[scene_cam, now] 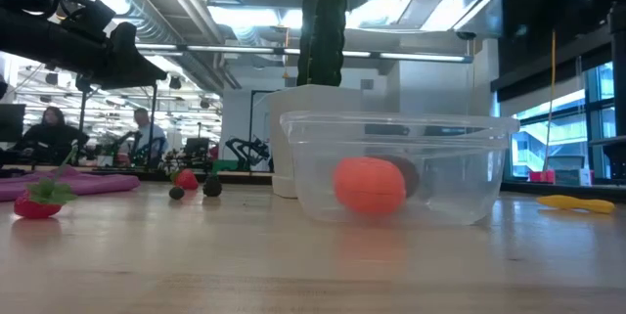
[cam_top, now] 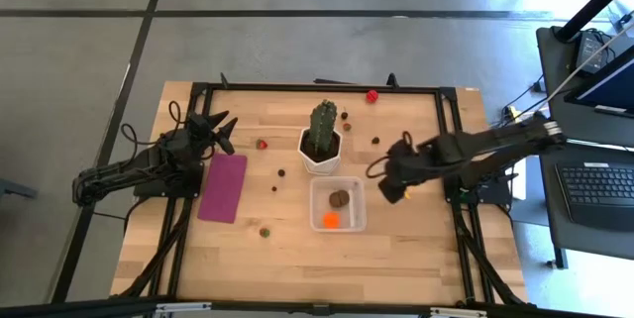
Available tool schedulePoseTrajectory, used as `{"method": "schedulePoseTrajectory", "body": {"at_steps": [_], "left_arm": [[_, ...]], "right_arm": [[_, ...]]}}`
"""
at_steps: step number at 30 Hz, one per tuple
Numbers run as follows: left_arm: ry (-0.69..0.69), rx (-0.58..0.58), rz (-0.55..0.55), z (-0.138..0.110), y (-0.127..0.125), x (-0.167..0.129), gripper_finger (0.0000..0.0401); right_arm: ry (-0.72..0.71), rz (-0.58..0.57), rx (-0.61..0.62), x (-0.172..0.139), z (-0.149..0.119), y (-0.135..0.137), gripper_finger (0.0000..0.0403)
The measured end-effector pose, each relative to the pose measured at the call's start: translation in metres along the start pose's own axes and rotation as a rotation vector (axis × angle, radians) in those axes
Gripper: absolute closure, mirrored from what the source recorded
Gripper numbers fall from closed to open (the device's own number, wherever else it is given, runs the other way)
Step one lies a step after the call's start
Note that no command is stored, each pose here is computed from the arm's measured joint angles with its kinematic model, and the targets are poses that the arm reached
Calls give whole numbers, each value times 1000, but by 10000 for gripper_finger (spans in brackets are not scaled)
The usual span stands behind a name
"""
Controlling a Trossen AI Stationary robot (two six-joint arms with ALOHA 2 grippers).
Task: Pick and placing Produce into tupperware
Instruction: Put the yellow corn into the transparent bin
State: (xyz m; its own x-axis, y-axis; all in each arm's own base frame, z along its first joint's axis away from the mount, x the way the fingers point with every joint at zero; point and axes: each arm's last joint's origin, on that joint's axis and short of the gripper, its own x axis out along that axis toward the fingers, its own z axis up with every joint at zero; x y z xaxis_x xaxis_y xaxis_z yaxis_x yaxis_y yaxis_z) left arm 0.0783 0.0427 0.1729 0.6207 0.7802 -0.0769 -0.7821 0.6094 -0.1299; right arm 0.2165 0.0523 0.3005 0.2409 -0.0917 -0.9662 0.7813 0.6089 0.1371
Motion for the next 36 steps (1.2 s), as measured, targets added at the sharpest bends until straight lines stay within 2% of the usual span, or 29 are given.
{"method": "schedulePoseTrajectory", "body": {"at_steps": [4, 10, 14, 17, 22, 29, 32, 36], "left_arm": [[0, 0, 0, 0, 0, 0, 225], [0, 0, 0, 0, 0, 0, 225], [0, 0, 0, 0, 0, 0, 225], [0, 0, 0, 0, 0, 0, 225], [0, 0, 0, 0, 0, 0, 225], [0, 0, 0, 0, 0, 0, 225], [0, 0, 0, 0, 0, 0, 225], [0, 0, 0, 0, 0, 0, 225]], "right_arm": [[-14, 3, 73, 33, -16, -20, 148], [-18, 12, 93, 96, -31, -35, 149], [19, -37, 133, 120, -40, -48, 149], [34, -50, 146, 128, -45, -54, 149], [24, -4, 168, 136, -45, -51, 149], [50, -84, 151, 152, -49, -54, 151], [53, -110, 146, 157, -49, -53, 167], [60, -126, 144, 159, -48, -51, 208]]}}
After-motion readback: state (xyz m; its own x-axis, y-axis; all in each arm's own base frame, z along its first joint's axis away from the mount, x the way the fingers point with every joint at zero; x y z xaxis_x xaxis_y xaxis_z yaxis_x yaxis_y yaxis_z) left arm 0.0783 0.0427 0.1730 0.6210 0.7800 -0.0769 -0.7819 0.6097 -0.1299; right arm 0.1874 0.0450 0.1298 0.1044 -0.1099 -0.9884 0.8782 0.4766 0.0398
